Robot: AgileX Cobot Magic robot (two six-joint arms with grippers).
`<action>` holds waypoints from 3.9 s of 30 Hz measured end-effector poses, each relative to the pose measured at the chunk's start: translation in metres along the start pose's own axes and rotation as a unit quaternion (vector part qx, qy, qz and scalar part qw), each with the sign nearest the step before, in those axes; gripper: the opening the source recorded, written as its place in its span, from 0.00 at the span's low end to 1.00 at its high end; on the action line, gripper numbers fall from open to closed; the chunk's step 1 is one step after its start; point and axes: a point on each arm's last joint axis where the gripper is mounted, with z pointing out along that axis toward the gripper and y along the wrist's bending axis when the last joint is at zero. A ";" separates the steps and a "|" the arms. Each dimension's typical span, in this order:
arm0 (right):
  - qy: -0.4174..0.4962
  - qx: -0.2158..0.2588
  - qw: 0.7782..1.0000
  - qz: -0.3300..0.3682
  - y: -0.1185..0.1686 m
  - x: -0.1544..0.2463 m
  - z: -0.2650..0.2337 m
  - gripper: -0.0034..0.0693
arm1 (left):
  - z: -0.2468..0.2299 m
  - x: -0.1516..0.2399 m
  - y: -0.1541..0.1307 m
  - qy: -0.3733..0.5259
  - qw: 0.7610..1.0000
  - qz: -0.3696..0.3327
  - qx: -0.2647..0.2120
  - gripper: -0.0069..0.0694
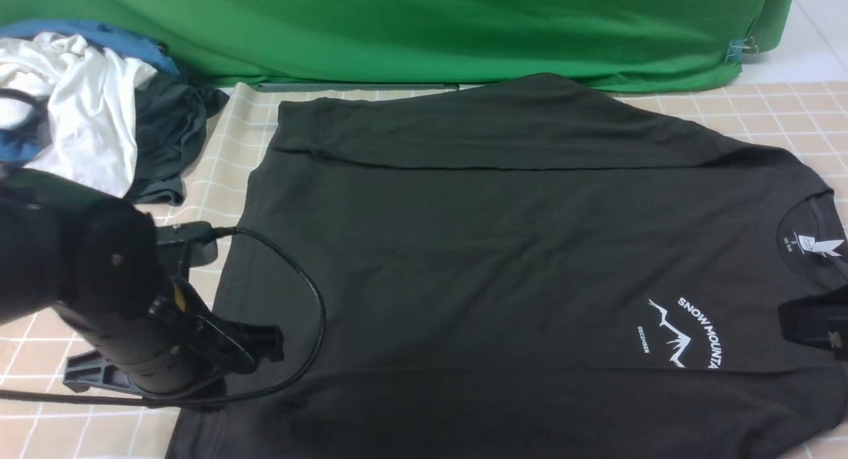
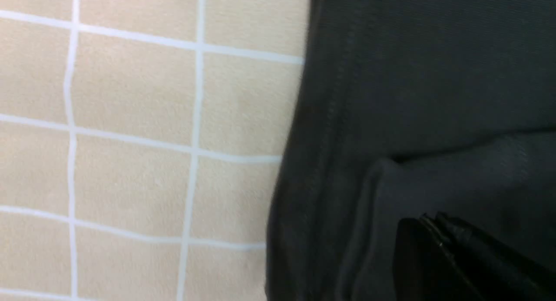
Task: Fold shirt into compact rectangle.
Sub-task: 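Grasp the left edge of the dark T-shirt lying flat on the table, then fold the left side of the black T-shirt inward over its body, then grab the top left corner of the dark shirt with the left gripper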
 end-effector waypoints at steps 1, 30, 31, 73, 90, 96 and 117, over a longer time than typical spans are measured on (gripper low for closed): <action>0.000 0.000 1.000 0.000 0.000 0.000 0.000 0.10 | 0.003 -0.001 -0.001 0.002 1.000 0.000 -0.001 0.15; -0.026 -0.008 1.000 0.010 0.001 -0.005 0.000 0.12 | 0.039 -0.007 -0.011 0.039 0.997 0.063 0.010 0.17; -0.026 -0.008 1.000 0.008 0.001 -0.005 0.000 0.13 | 0.036 -0.006 -0.010 0.040 0.997 0.064 0.010 0.15; -0.049 -0.006 0.999 0.004 0.001 -0.009 0.000 0.20 | -0.023 -0.163 -0.032 -0.207 0.977 0.043 -0.005 0.13; 0.039 0.049 0.996 0.058 -0.016 -0.007 0.024 0.51 | -0.062 -0.161 -0.028 -0.189 0.981 0.033 -0.018 0.47; 0.163 0.088 0.978 0.094 -0.039 -0.010 0.079 0.59 | -0.077 -0.100 -0.023 -0.154 0.986 0.032 0.061 0.15; 0.256 0.099 0.944 0.184 -0.070 0.007 0.177 0.67 | 0.000 0.009 0.004 -0.061 0.995 0.001 0.083 0.10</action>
